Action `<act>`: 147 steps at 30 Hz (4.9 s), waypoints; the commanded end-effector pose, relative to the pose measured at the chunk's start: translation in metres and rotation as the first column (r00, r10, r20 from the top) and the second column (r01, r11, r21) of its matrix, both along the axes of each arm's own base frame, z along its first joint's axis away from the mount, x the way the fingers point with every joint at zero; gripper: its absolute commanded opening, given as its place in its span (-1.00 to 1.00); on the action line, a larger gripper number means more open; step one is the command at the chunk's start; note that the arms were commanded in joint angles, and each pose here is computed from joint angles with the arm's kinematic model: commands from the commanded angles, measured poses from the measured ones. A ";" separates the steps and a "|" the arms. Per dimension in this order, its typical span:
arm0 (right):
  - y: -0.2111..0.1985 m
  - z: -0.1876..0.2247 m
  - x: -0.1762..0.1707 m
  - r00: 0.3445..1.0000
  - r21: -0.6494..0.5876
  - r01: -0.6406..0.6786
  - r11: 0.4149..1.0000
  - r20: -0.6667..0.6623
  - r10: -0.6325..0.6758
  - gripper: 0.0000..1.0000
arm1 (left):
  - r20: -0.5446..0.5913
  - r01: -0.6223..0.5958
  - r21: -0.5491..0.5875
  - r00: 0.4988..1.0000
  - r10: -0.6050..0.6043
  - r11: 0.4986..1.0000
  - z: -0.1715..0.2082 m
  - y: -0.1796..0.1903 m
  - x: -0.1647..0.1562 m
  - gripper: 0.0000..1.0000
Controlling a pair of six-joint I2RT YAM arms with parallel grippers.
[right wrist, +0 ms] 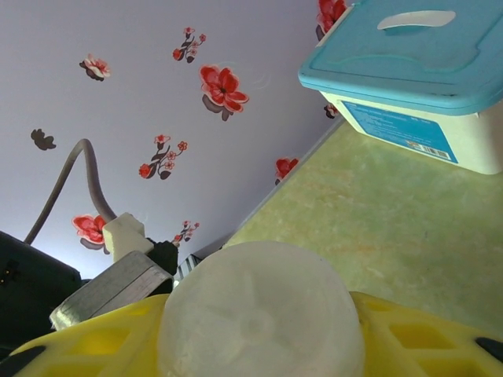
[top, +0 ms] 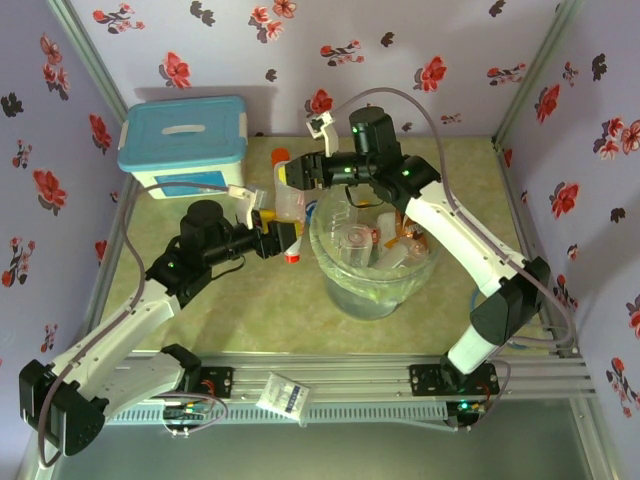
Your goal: Put the plastic bottles in the bin
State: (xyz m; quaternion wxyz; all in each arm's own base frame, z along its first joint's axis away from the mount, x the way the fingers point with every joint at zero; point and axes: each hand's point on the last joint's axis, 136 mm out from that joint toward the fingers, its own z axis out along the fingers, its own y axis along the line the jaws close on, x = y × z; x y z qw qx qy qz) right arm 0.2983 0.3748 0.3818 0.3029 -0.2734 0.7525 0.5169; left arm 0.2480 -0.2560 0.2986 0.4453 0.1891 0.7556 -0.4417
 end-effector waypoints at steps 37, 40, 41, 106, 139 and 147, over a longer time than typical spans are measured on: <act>-0.225 0.056 -0.019 0.793 0.010 0.590 0.807 0.180 -0.582 -0.07 | -0.053 0.024 -0.001 0.998 -0.024 1.000 0.005 -0.054 0.023 0.99; -0.223 0.029 -0.022 0.810 -0.040 0.581 0.813 0.124 -0.573 -0.07 | -0.069 0.009 0.013 0.998 -0.009 1.000 -0.005 -0.055 0.027 0.99; -0.221 0.021 -0.023 0.821 -0.047 0.568 0.822 0.099 -0.562 -0.07 | -0.077 0.001 0.017 0.997 0.000 1.000 -0.008 -0.055 0.029 0.99; -0.192 -0.051 -0.012 0.856 -0.359 0.516 0.778 0.225 -0.464 0.09 | -0.087 -0.040 0.022 0.995 0.041 0.999 -0.015 -0.061 0.037 0.98; -0.244 -0.031 -0.017 0.708 -0.262 0.705 0.658 0.305 -0.637 0.42 | -0.657 -0.661 0.124 0.504 0.561 0.740 -0.151 0.011 0.147 0.93; -0.253 -0.037 -0.023 0.695 -0.282 0.719 0.635 0.312 -0.648 0.42 | -0.740 -0.631 0.101 0.469 0.482 0.769 -0.196 -0.036 0.174 0.91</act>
